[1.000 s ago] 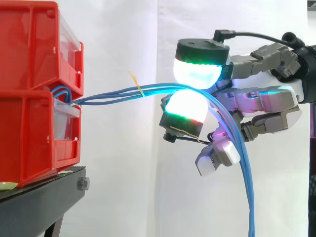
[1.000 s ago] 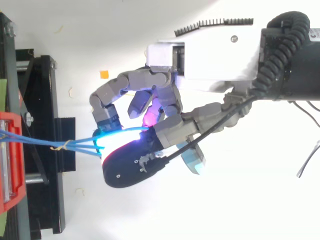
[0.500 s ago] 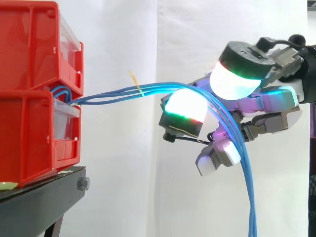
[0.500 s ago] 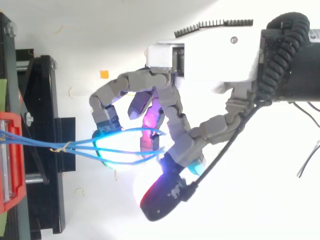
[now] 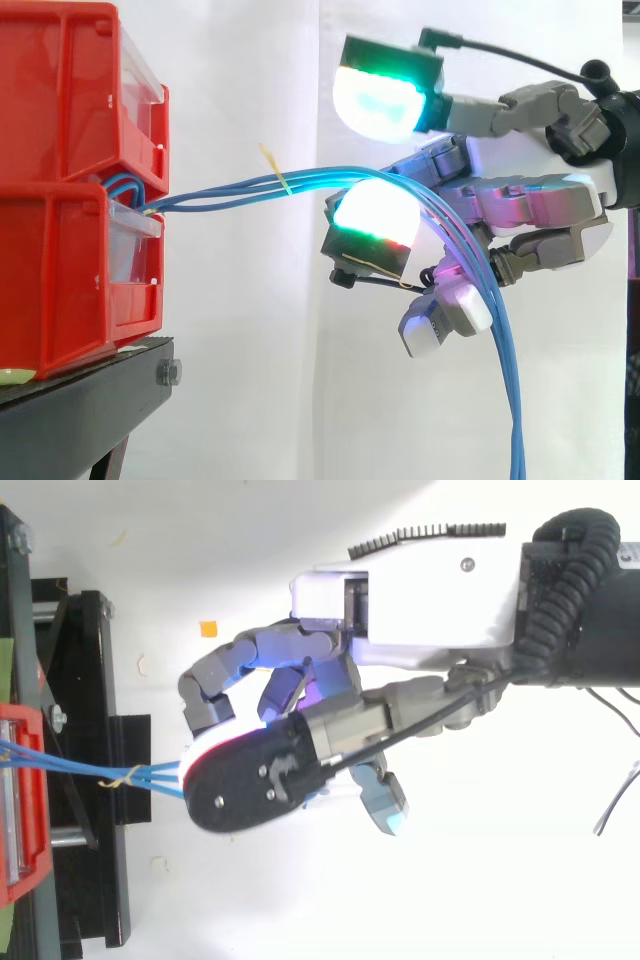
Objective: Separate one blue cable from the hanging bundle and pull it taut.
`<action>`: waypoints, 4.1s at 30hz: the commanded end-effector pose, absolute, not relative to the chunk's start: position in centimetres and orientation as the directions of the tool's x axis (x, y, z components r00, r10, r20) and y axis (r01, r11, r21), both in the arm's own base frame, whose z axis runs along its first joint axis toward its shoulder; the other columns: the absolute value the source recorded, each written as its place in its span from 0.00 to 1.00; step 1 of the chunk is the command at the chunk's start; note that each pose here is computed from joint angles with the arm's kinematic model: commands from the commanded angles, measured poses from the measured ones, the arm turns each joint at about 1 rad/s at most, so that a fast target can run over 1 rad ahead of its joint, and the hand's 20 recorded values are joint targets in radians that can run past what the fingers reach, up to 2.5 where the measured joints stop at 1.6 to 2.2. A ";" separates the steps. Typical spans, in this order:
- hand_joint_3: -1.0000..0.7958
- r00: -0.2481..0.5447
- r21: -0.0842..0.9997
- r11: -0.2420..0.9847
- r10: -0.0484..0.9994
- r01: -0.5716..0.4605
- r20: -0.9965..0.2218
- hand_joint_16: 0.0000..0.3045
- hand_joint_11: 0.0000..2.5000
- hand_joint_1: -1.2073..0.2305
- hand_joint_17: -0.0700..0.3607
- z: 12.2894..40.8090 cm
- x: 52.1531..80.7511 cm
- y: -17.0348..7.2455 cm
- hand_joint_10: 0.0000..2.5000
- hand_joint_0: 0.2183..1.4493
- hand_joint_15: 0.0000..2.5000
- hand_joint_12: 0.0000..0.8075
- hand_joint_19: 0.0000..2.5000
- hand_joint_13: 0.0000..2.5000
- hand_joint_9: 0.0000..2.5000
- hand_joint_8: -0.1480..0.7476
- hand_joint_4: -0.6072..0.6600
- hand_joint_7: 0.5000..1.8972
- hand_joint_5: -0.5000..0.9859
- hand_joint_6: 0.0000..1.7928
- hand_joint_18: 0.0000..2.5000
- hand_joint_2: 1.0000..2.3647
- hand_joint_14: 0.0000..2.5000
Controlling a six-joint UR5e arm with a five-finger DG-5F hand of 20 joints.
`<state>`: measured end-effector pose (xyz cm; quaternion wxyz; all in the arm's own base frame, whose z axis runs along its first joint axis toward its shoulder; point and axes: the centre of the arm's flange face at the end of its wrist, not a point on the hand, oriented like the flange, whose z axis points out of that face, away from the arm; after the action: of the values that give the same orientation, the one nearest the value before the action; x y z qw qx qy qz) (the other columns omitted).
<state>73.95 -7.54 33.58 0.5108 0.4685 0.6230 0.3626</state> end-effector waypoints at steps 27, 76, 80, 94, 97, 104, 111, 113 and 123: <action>0.28 -0.041 0.930 0.300 0.954 0.212 -0.298 0.17 0.10 0.20 0.43 33.6 74.0 -7.3 0.00 0.21 0.14 0.30 0.20 0.45 0.75 0.26 0.50 0.58 0.43 0.28 0.24 0.00 0.01; 0.28 -0.041 0.930 0.299 0.954 0.212 -0.297 0.18 0.08 0.45 0.45 33.6 74.0 -7.3 0.00 0.21 0.14 0.32 0.20 0.44 0.74 0.29 0.53 0.60 0.43 0.28 0.22 0.00 0.00; 0.28 -0.041 0.930 0.300 0.954 0.212 -0.298 0.17 0.09 0.51 0.43 33.6 74.0 -7.3 0.00 0.24 0.14 0.29 0.20 0.44 0.75 0.28 0.51 0.60 0.43 0.28 0.21 0.00 0.01; 0.34 -0.038 0.929 0.300 0.953 0.214 -0.299 0.15 0.11 0.32 0.40 33.6 74.0 -7.4 0.00 0.40 0.15 0.28 0.21 0.44 0.75 0.24 0.52 0.58 0.43 0.28 0.21 0.01 0.01; 0.40 -0.038 0.930 0.300 0.953 0.213 -0.299 0.15 0.10 0.31 0.40 33.6 74.0 -7.3 0.00 0.40 0.15 0.28 0.21 0.44 0.75 0.24 0.53 0.57 0.43 0.28 0.21 0.01 0.01; 0.46 -0.037 0.929 0.302 0.953 0.213 -0.301 0.15 0.10 0.29 0.40 33.6 74.0 -7.3 0.00 0.39 0.15 0.28 0.21 0.44 0.75 0.25 0.50 0.57 0.43 0.28 0.22 0.01 0.01; 0.46 -0.105 0.811 0.557 0.830 0.177 -0.547 0.14 0.10 0.29 0.39 33.8 74.2 -6.3 0.00 0.39 0.15 0.27 0.21 0.45 0.74 0.25 0.48 0.57 0.43 0.28 0.25 0.01 0.01; 0.46 -0.117 0.740 0.655 0.756 0.157 -0.644 0.14 0.10 0.29 0.39 34.0 74.3 -6.3 0.00 0.39 0.15 0.27 0.21 0.45 0.74 0.25 0.48 0.57 0.43 0.28 0.25 0.01 0.01; 0.46 -0.082 0.146 0.989 0.149 0.037 -0.986 0.14 0.09 0.29 0.38 35.0 75.6 -5.9 0.00 0.39 0.15 0.26 0.21 0.45 0.73 0.25 0.49 0.55 0.42 0.28 0.26 0.01 0.01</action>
<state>75.22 -5.94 34.63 0.6002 0.3336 0.6700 0.2821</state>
